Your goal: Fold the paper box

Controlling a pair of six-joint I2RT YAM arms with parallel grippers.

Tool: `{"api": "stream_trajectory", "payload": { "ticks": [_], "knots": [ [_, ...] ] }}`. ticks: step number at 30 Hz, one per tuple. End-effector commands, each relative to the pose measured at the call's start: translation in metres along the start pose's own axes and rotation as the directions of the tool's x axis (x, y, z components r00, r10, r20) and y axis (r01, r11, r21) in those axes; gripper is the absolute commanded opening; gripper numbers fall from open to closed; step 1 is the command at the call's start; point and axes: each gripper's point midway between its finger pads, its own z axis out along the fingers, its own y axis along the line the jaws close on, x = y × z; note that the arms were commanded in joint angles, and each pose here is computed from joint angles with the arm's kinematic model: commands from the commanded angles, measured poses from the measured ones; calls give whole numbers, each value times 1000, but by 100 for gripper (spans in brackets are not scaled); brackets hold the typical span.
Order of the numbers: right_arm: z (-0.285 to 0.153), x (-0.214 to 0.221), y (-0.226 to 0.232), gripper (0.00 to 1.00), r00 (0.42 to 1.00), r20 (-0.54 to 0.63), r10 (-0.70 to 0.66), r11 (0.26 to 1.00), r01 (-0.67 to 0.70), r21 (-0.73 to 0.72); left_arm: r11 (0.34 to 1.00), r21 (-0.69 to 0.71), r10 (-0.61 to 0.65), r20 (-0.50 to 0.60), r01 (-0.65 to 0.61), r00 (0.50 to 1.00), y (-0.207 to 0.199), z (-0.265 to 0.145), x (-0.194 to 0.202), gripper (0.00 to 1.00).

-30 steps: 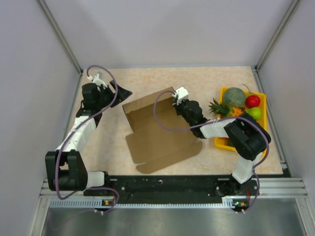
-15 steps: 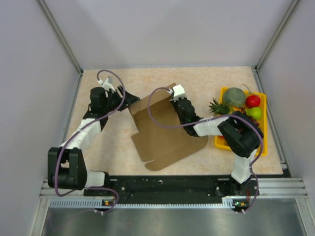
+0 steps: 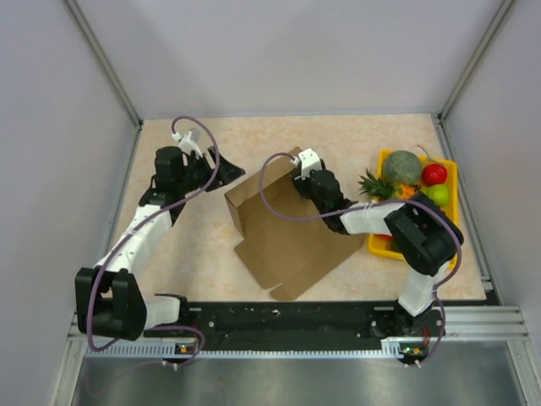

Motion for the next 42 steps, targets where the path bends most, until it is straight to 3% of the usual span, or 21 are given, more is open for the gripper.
{"api": "stream_trajectory", "payload": {
  "ticks": [1, 3, 6, 10, 11, 13, 17, 20, 23, 26, 29, 31, 36, 42],
  "knots": [
    [-24, -31, -7, 62, 999, 40, 23, 999, -22, -26, 987, -55, 154, 83, -149, 985, -17, -20, -37, 75],
    [-37, -29, -13, 64, 1000, -6, 30, 999, -30, -22, 976, -97, 199, 58, -193, 978, -14, -27, -36, 75],
    [-59, -30, -24, 76, 993, -51, 103, 995, -102, 19, 948, -165, 283, 54, -271, 957, -14, -41, -45, 75],
    [-105, 0, -28, 80, 947, -239, 215, 977, -210, 46, 895, -160, 424, 9, -417, 906, -36, -46, -36, 75],
    [-116, 8, -27, 81, 916, -275, 291, 957, -280, 77, 851, -205, 492, -14, -484, 871, -34, -47, -37, 75],
    [-144, 10, -29, 84, 870, -321, 374, 927, -361, 102, 792, -155, 586, -74, -590, 807, -59, -41, -15, 75],
    [-199, 37, -3, 86, 689, -505, 519, 831, -545, 112, 652, -93, 739, -140, -752, 658, -82, -22, 13, 78],
    [-229, 46, 12, 86, 583, -559, 589, 751, -651, 112, 515, -88, 826, -214, -852, 521, -89, -3, 33, 79],
    [-250, 53, 23, 86, 514, -576, 635, 677, -730, 95, 327, -140, 877, -323, -934, 356, -84, 17, 45, 77],
    [-261, 58, 21, 85, 499, -556, 665, 645, -758, 92, 190, -193, 867, -427, -963, 257, -76, 34, 54, 71],
    [-266, 72, 18, 85, 482, -552, 680, 642, -756, 129, 114, -252, 851, -475, -961, 225, -74, 39, 53, 66],
    [-268, 81, 20, 85, 456, -558, 693, 628, -762, 157, 113, -259, 858, -462, -959, 226, -77, 43, 55, 64],
    [-266, 97, 22, 85, 308, -530, 790, 521, -794, 314, 110, -261, 858, -462, -959, 224, -69, 51, 62, 62],
    [-267, 94, 21, 83, 324, -547, 772, 546, -779, 309, 87, -307, 828, -506, -948, 240, -48, 55, 55, 55]
  ]
}}
